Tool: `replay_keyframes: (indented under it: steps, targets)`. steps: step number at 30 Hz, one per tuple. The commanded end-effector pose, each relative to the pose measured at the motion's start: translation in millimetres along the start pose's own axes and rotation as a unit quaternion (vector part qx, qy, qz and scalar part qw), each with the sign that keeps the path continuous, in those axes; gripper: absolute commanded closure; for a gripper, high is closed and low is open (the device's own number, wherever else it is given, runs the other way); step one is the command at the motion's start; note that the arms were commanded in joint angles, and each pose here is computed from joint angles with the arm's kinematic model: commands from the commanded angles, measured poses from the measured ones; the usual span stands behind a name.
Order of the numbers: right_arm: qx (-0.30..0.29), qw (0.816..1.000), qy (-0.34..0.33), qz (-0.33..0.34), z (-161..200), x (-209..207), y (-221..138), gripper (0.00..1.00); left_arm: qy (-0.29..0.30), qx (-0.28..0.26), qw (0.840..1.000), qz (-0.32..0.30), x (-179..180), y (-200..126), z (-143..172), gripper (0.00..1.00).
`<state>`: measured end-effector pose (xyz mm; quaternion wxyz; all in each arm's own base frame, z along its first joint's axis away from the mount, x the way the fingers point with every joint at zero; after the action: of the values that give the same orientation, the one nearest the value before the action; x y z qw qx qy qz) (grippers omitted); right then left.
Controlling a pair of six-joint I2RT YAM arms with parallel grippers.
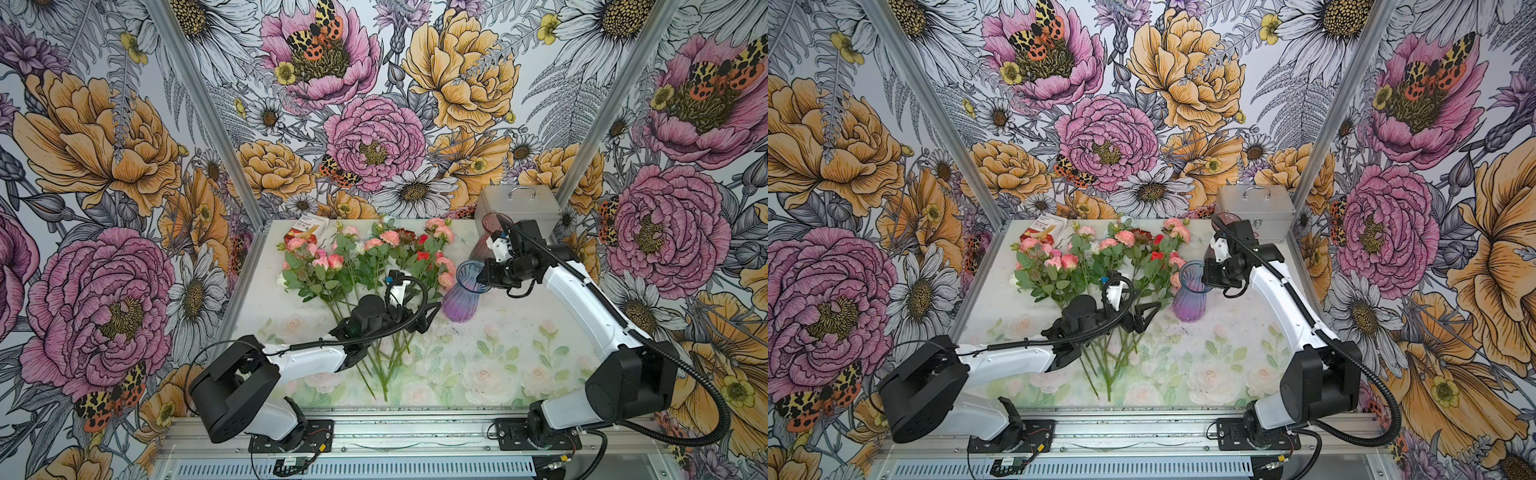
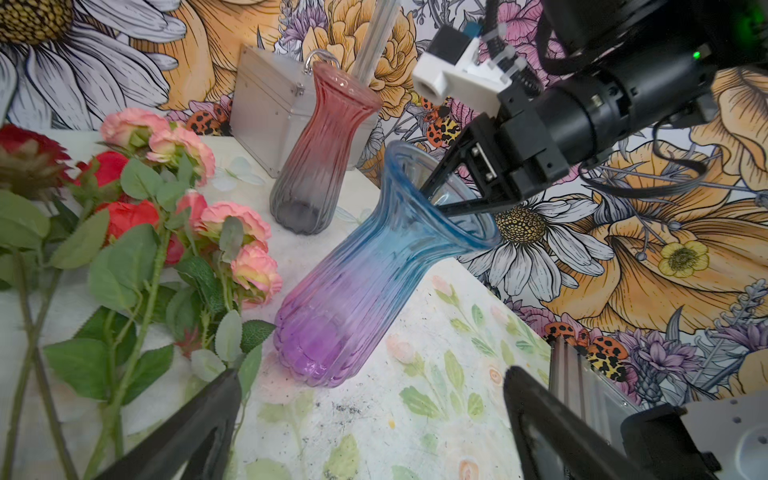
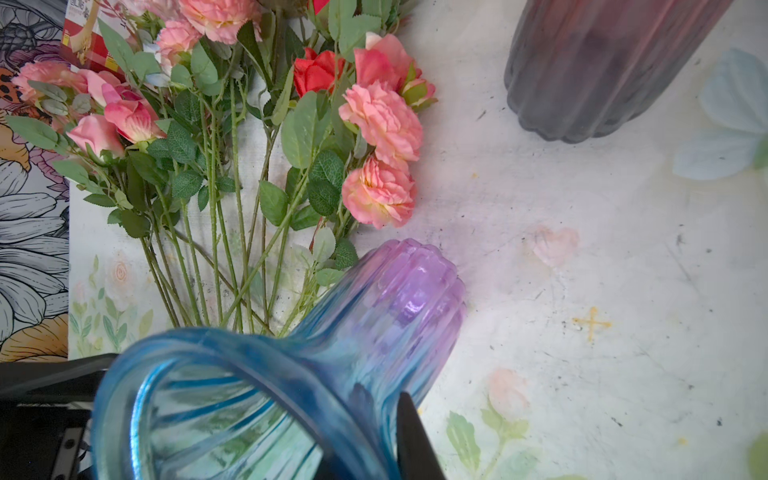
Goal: Place the pink flowers into the vase
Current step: Move the vase to the center of the board, then pick up the flower at the center of the board.
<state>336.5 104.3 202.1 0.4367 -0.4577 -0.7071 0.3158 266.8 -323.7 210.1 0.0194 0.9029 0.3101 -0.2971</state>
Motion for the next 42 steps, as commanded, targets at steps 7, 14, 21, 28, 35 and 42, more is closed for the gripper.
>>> replay_keyframes:
  steps: [7,14,21,28,35,42]
  targets:
    - [0.052,0.996,0.003,0.078,9,-33,20,0.8,0.023,-0.016,0.993,-0.118,48,-34,-26,0.01]
    - [0.036,0.996,-0.009,0.078,-5,-30,15,0.6,-0.04,-0.033,0.981,-0.188,88,-50,-36,0.01]
    - [0.004,0.998,-0.02,0.066,-25,-19,3,0.48,-0.024,-0.031,0.978,-0.206,94,-58,-41,0.01]
    - [-0.018,0.998,-0.029,0.06,-40,-8,-6,0.42,-0.013,-0.037,0.976,-0.214,89,-64,-49,0.01]
    - [-0.04,0.997,-0.036,0.052,-44,1,-22,0.29,-0.088,-0.064,0.964,-0.244,106,-78,-54,0.01]
    - [-0.097,0.992,-0.048,0.071,-54,10,-61,0.07,-0.129,-0.041,0.959,-0.247,111,-82,-57,0.01]
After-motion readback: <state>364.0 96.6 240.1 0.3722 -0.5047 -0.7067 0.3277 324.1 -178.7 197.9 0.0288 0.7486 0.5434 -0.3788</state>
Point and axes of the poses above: each gripper's point midway between its finger pads, its own y axis out along the fingers, its own x axis along the line the jaws close on, z = x × y, the point moved 1 cm from there along -y, back along the fingers, and after that the axes turned 8 degrees about -y, right-handed, at the moved point
